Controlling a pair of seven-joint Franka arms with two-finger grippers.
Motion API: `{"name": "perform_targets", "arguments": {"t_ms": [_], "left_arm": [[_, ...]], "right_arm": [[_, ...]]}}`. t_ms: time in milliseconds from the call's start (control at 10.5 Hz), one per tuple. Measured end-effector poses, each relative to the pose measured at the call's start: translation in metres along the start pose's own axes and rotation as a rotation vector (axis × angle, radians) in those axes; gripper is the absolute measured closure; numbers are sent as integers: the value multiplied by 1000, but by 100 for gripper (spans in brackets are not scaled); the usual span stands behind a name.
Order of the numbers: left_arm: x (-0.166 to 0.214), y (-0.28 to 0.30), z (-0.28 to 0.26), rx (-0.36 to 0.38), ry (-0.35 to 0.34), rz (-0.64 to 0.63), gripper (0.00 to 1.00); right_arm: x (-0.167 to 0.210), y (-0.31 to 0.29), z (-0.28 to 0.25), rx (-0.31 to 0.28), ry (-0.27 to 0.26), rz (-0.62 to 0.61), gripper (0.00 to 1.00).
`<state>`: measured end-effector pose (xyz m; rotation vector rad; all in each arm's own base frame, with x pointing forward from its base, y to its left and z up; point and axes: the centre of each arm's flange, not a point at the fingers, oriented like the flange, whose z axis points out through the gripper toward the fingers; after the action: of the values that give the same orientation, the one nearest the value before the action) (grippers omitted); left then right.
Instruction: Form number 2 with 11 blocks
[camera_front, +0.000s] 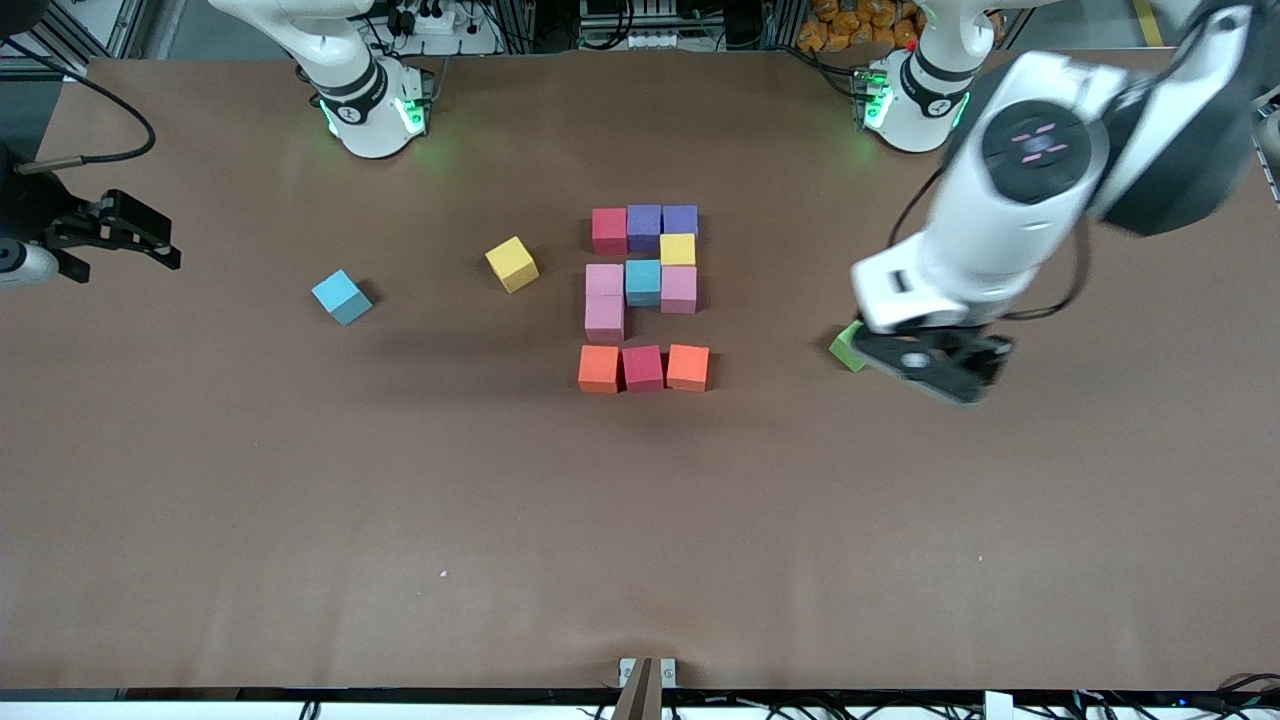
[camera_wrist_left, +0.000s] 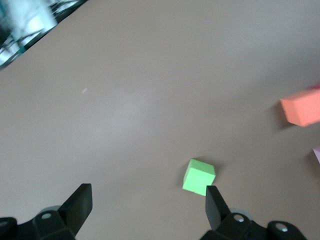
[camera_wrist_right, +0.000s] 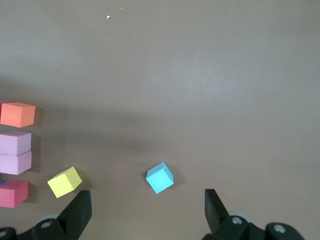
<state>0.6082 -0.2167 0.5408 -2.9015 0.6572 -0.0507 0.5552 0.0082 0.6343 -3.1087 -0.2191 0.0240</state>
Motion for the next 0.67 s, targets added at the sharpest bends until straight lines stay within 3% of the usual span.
{"name": "perform_targets", "arguments": {"t_ms": [286, 668], "left_arm": [[-9, -14, -9, 11, -11, -291, 0], [-34, -43, -44, 33, 6, -429, 0]], "right_arm": [[0, 0, 0, 0, -1, 0, 0], [1, 0, 1, 1, -3, 0, 0]]}}
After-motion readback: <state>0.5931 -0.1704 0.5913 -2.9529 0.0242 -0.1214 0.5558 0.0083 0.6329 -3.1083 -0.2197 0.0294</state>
